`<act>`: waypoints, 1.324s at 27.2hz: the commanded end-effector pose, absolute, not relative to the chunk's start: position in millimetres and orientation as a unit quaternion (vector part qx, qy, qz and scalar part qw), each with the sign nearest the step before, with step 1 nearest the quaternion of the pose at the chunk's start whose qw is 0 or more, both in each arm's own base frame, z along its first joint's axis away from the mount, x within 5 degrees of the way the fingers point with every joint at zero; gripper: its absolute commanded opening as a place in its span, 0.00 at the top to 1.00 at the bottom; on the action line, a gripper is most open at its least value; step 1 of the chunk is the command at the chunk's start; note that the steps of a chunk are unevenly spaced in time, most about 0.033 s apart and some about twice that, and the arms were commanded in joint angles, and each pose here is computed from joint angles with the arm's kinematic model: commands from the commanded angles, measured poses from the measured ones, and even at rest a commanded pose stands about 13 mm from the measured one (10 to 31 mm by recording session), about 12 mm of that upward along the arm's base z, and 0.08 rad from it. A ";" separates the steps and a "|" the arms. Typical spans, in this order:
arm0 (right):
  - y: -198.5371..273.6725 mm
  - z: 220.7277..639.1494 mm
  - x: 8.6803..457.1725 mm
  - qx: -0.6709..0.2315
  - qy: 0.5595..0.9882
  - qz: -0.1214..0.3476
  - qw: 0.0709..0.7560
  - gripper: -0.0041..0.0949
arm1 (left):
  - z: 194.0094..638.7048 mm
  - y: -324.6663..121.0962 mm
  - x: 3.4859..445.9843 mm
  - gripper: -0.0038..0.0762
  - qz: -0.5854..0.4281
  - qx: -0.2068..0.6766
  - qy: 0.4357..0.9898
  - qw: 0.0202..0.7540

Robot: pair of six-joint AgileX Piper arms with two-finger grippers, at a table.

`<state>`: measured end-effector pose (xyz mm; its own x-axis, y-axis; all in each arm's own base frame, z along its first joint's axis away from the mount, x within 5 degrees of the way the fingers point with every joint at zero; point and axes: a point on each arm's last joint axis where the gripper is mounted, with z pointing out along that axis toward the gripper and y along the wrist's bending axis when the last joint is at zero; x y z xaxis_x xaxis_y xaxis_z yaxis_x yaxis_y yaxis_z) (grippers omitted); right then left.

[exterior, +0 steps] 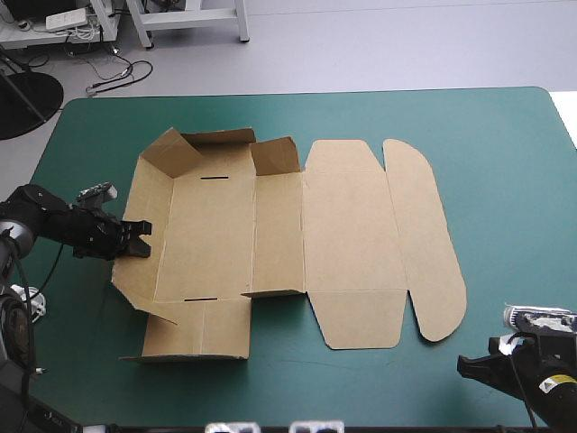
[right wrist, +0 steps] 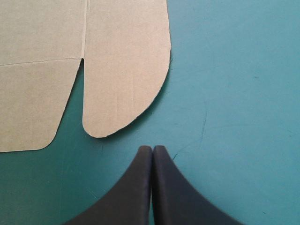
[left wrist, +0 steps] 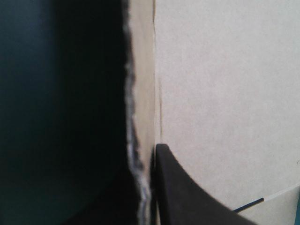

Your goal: Fold the box

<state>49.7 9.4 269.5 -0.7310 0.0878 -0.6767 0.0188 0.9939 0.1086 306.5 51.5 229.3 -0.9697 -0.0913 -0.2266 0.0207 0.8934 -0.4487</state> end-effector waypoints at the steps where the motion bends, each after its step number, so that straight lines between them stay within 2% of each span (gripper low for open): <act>1: 10.4 280.6 53.8 0.032 0.916 0.056 0.397 0.98 | 249.1 46.2 307.8 0.96 -0.223 0.032 0.960 0.168; 2: 10.9 280.7 53.9 0.032 0.915 0.059 0.397 0.98 | 256.3 39.1 305.7 0.96 -0.206 0.094 0.959 0.170; 4: 11.3 280.8 54.0 0.032 0.915 0.062 0.398 0.98 | 275.7 26.1 304.8 0.96 -0.161 0.159 0.956 0.186; 7: 12.1 281.1 54.1 0.034 0.914 0.068 0.399 0.98 | 302.3 -0.8 301.0 0.96 -0.127 0.321 0.916 0.205; 13: 12.4 281.2 54.2 0.034 0.914 0.069 0.399 0.98 | 354.2 -57.9 310.0 0.96 -0.031 0.442 0.839 0.316; 20: 12.4 281.2 54.2 0.033 0.914 0.068 0.399 0.98 | 400.0 -112.6 314.4 0.96 0.055 0.507 0.737 0.444; 24: 12.4 281.2 54.2 0.033 0.914 0.068 0.399 0.98 | 415.6 -141.4 308.1 0.96 0.106 0.550 0.671 0.486; 27: 12.4 281.2 54.2 0.029 0.914 0.067 0.399 0.98 | 421.2 -163.4 300.5 0.96 0.128 0.575 0.626 0.511; 36: 11.8 282.2 55.2 0.030 0.911 0.064 0.407 0.98 | 422.9 -213.2 268.5 0.96 0.117 0.638 0.553 0.523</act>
<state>50.4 12.5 270.5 -0.7243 0.1071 -0.6811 0.0082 0.9891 0.1468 285.2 -206.4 388.4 0.2620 0.8804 -0.3954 0.6815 0.1213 0.7217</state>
